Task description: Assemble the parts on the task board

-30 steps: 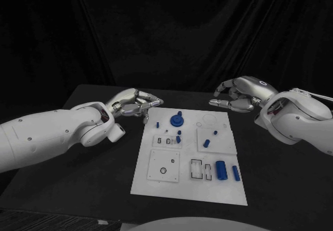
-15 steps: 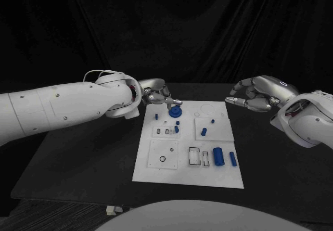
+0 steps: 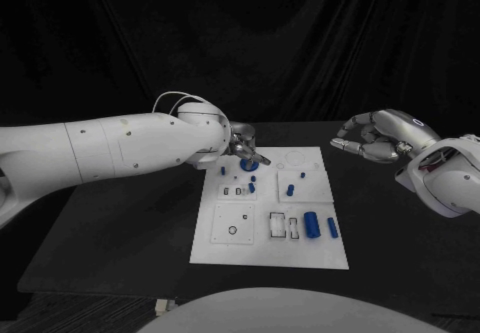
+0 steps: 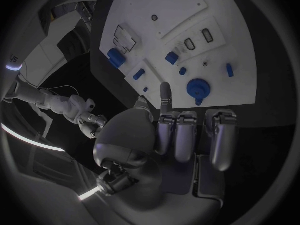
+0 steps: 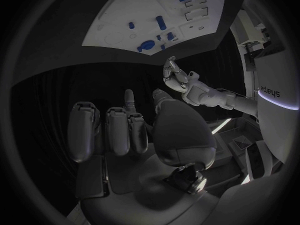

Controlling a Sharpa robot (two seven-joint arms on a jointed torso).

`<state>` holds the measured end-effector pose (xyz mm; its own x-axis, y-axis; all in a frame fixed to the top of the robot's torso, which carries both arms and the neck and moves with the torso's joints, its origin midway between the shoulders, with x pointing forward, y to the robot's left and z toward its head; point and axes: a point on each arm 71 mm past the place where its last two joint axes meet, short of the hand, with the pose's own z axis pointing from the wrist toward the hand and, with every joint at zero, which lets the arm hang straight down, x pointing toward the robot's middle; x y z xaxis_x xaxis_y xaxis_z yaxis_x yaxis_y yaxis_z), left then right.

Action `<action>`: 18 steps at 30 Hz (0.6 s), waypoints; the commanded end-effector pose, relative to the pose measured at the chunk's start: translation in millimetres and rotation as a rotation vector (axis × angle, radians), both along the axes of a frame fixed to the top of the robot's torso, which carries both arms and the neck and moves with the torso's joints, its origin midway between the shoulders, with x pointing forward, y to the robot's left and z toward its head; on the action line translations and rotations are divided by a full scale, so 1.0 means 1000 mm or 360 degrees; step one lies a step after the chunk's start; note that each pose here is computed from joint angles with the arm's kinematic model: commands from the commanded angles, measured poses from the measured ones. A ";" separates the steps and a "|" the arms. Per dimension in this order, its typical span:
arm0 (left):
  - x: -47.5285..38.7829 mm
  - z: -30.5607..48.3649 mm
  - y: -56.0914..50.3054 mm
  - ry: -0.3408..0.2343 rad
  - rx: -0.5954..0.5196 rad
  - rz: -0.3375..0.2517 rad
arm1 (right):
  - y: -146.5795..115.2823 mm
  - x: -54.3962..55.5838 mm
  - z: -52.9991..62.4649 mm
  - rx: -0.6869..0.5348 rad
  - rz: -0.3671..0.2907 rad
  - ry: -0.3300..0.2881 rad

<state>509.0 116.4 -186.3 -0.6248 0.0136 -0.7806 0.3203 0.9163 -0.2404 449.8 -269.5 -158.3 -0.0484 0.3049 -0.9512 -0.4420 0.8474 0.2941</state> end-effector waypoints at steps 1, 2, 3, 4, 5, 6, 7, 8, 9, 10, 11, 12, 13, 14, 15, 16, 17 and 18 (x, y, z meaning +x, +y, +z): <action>0.0008 -0.0029 0.000 0.0054 0.0169 0.0028 | -0.001 -0.001 0.001 0.0021 -0.0003 -0.0037; 0.0011 -0.0032 -0.002 0.0058 0.0181 0.0028 | -0.001 -0.001 0.001 0.0021 -0.0005 -0.0037; 0.0013 -0.0035 -0.003 0.0063 0.0192 0.0028 | -0.001 -0.001 0.001 0.0021 -0.0007 -0.0037; 0.0015 -0.0039 -0.004 0.0068 0.0204 0.0028 | -0.002 -0.001 0.001 0.0020 -0.0008 -0.0037; 0.0018 -0.0043 -0.004 0.0073 0.0216 0.0029 | -0.002 -0.001 0.001 0.0020 -0.0010 -0.0036; 0.0023 -0.0048 -0.005 0.0081 0.0231 0.0029 | -0.002 -0.001 0.001 0.0019 -0.0011 -0.0036; 0.0027 -0.0052 -0.006 0.0086 0.0242 0.0030 | -0.003 -0.001 0.001 0.0019 -0.0012 -0.0036; 0.0032 -0.0057 -0.006 0.0091 0.0254 0.0031 | -0.003 -0.001 0.001 0.0019 -0.0013 -0.0036; 0.0037 -0.0060 -0.007 0.0094 0.0262 0.0032 | -0.003 -0.001 0.001 0.0019 -0.0013 -0.0036; 0.0043 -0.0064 -0.008 0.0098 0.0270 0.0034 | -0.003 -0.001 0.000 0.0019 -0.0013 -0.0035; 0.0048 -0.0066 -0.008 0.0099 0.0275 0.0035 | -0.003 -0.001 0.000 0.0019 -0.0013 -0.0034; 0.0052 -0.0068 -0.008 0.0100 0.0277 0.0035 | -0.004 -0.001 0.000 0.0018 -0.0013 -0.0032; 0.0060 -0.0070 -0.009 0.0101 0.0281 0.0037 | -0.004 -0.001 -0.001 0.0017 -0.0013 -0.0029; 0.0066 -0.0072 -0.009 0.0100 0.0282 0.0040 | -0.004 -0.001 -0.001 0.0016 -0.0013 -0.0027; 0.0076 -0.0074 -0.009 0.0099 0.0284 0.0045 | -0.004 -0.001 -0.002 0.0014 -0.0013 -0.0024; 0.0083 -0.0075 -0.009 0.0099 0.0285 0.0049 | -0.004 -0.001 -0.003 0.0012 -0.0013 -0.0022; 0.0088 -0.0077 -0.008 0.0099 0.0287 0.0052 | -0.004 -0.001 -0.003 0.0011 -0.0014 -0.0021; 0.0092 -0.0079 -0.008 0.0100 0.0290 0.0055 | -0.004 -0.001 -0.004 0.0010 -0.0015 -0.0018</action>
